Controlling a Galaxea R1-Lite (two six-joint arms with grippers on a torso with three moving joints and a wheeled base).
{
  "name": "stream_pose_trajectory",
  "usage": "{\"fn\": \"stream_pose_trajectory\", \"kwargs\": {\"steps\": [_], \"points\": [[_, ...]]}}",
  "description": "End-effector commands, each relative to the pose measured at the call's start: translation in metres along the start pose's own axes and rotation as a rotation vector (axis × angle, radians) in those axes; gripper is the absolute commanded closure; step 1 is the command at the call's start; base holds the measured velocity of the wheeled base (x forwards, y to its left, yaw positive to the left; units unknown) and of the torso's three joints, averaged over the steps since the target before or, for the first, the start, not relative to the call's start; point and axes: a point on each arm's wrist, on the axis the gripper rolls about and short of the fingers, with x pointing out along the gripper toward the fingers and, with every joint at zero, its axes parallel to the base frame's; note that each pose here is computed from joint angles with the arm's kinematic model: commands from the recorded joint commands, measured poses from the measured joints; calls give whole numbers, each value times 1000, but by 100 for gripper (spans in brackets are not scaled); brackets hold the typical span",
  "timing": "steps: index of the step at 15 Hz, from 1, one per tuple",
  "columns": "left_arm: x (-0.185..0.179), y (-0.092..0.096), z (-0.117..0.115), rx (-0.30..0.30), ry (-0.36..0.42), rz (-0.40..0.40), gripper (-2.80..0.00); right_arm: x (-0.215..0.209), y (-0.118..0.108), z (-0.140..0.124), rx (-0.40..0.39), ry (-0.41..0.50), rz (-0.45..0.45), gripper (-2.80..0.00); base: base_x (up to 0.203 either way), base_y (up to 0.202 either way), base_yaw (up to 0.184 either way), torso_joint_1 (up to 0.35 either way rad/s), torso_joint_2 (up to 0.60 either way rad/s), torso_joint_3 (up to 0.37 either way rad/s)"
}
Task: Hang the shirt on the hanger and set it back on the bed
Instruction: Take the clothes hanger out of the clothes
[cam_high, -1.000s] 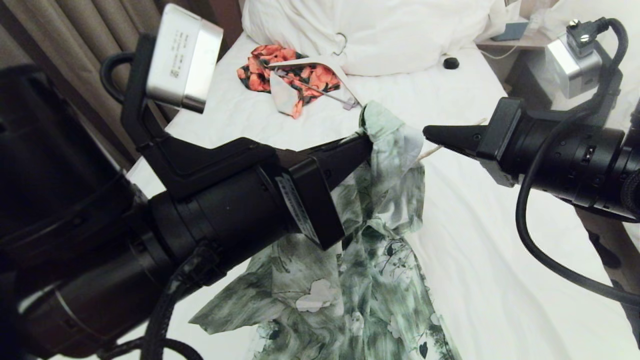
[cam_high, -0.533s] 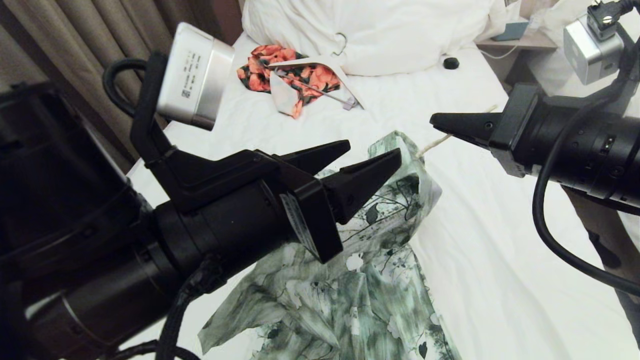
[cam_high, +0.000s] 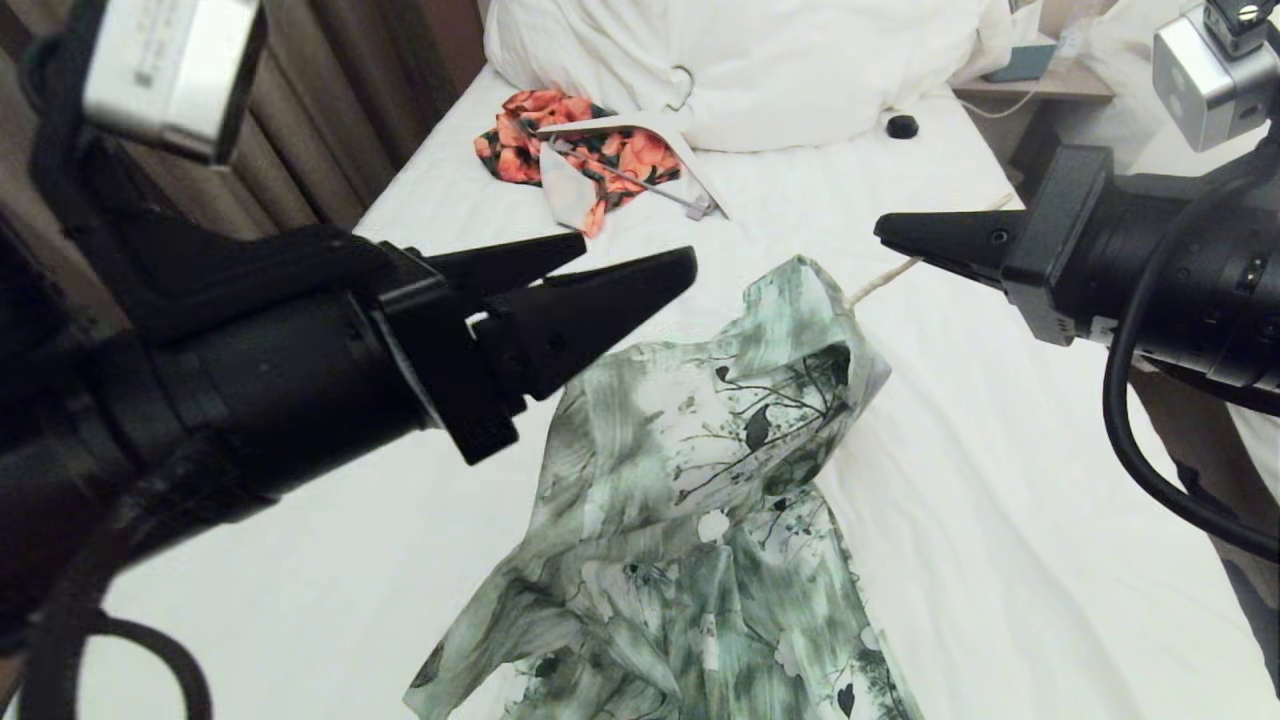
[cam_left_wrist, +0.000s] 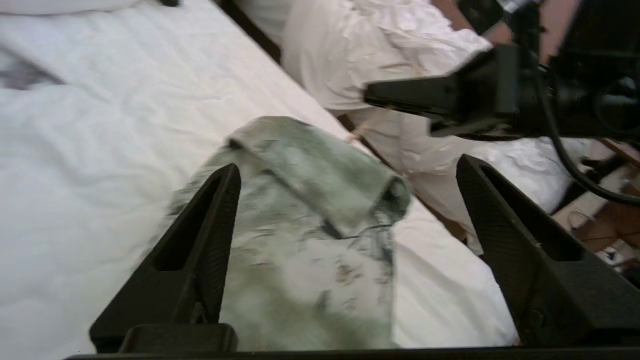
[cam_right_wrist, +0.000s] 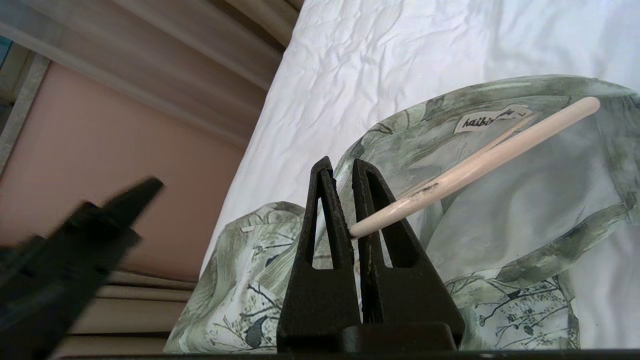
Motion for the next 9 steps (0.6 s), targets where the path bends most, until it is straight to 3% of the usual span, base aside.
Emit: {"fn": "stream_pose_trajectory", "kwargs": {"steps": [1, 2, 5, 9], "points": [[-12, 8, 17, 7, -56, 41, -96, 0, 0, 1, 1, -3, 3, 0, 0, 0, 0, 0, 0, 0], [-11, 9, 16, 6, -52, 47, 0, 0, 0, 1, -13, -4, 2, 0, 0, 0, 0, 0, 0, 0], [-9, 12, 14, -10, -40, 18, 0, 4, -8, 0, -41, 3, -30, 0, 0, 0, 0, 0, 0, 0], [-7, 20, 11, -10, -23, 11, 0, 1, -13, 2, -134, 49, -84, 0, 0, 0, 0, 0, 0, 0]]}}
